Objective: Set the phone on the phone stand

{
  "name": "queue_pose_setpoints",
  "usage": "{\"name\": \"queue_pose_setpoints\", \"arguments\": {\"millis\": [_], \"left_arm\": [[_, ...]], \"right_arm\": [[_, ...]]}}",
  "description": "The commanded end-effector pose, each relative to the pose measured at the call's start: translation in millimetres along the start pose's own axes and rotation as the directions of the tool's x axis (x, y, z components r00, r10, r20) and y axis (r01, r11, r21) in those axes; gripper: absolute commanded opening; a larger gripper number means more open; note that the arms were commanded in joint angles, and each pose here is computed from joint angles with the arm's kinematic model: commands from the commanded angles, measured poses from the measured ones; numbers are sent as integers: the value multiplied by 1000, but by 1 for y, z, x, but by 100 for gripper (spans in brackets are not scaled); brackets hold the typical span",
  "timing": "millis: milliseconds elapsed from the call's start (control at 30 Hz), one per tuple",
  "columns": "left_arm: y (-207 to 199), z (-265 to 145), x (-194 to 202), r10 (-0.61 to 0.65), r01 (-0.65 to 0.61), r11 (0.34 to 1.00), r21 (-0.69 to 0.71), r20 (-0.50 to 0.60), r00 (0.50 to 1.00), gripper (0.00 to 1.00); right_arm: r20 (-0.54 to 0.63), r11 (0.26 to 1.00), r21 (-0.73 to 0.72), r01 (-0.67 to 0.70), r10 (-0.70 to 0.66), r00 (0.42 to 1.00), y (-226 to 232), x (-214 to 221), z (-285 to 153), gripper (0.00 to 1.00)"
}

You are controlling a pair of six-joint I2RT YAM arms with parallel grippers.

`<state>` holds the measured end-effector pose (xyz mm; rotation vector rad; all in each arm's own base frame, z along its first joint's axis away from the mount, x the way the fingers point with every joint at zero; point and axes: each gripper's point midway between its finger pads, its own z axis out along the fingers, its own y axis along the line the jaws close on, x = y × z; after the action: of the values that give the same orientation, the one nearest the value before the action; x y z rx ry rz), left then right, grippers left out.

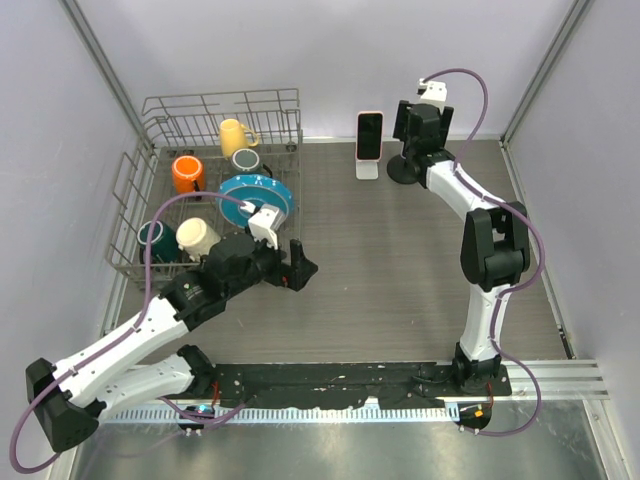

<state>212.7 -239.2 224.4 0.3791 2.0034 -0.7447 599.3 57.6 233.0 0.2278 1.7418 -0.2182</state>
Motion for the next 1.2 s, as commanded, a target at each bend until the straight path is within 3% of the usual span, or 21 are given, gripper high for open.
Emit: {"name": "queue_pose_setpoints", "arguments": {"millis": [0,33,133,600,933,1167], "left_arm": [[-10,-3,-15,-12,9,999,52,50,999,94],[-12,-4,-15,-17,15,998,58,49,999,94],[-14,-10,-19,-32,29,997,66,58,998,93],[-10,-42,-29,-97,93,995,42,99,990,93],[-19,-39,-27,-140,134,988,77,75,987,93],[-23,-45,-32,-168,159,982,99,92,981,95]], "right_arm": [[103,997,-73,-37,45,994,9,-41,-1,40],[105,997,-72,-37,44,994,9,-42,-2,62],[95,998,-52,-46,50,994,4,-48,-4,82],[86,996,-84,-16,23,996,1,-82,-24,86],[118,994,-104,-17,29,993,-3,-110,-26,86],[87,991,-72,-111,117,989,-31,-152,-87,86]]}}
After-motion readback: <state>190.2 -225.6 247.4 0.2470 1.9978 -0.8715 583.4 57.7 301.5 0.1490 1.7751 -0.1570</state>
